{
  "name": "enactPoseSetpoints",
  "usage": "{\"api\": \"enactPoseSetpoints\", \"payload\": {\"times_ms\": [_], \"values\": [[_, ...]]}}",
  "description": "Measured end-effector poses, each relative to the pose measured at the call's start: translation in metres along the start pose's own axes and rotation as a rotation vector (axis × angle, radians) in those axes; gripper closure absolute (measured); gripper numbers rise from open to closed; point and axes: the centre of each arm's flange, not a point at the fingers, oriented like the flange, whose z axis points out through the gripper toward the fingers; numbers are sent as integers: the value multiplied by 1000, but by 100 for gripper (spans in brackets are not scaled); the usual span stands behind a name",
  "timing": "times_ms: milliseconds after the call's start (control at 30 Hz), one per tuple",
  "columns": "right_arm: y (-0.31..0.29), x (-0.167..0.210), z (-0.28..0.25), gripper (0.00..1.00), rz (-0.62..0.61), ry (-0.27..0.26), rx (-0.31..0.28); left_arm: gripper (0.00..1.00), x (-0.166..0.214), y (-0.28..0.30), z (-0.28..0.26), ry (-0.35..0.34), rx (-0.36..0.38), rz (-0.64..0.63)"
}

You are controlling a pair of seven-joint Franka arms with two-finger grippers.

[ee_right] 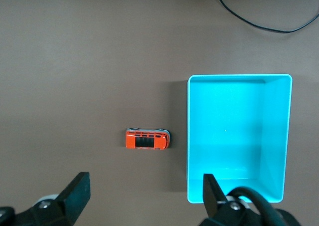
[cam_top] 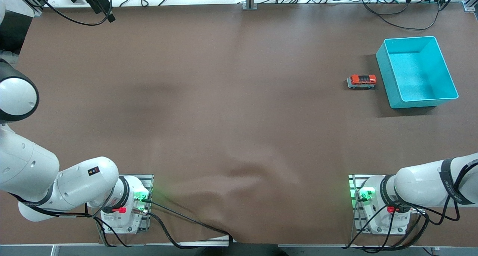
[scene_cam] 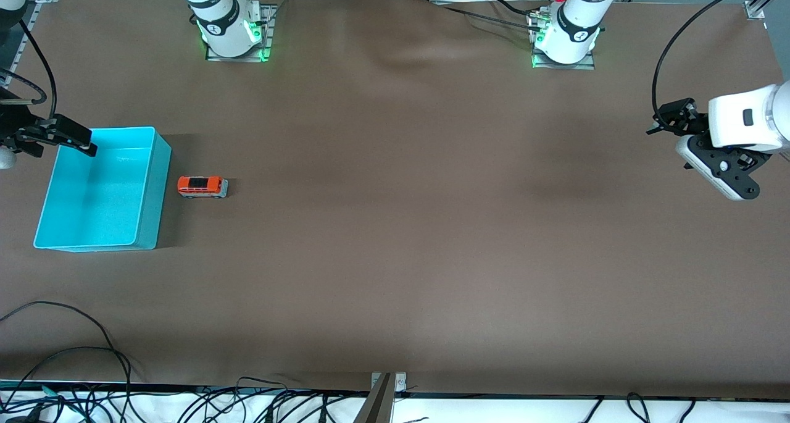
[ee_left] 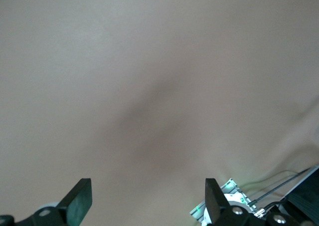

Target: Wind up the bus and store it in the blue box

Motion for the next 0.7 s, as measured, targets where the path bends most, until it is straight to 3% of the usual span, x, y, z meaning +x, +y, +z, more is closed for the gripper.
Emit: {"api": "enactPoseSetpoints", "payload": {"times_ms": [267, 533, 700], "values": [[0, 0, 0, 0, 0, 0, 0, 0, 8, 30, -18, 11, 95, -51], [1, 0, 0, 0, 1, -1, 0, 0, 11, 69, -20, 97, 165, -311], [1, -1, 1, 0, 1, -7, 1, 0, -8, 76, -14, 130, 187, -410]]}}
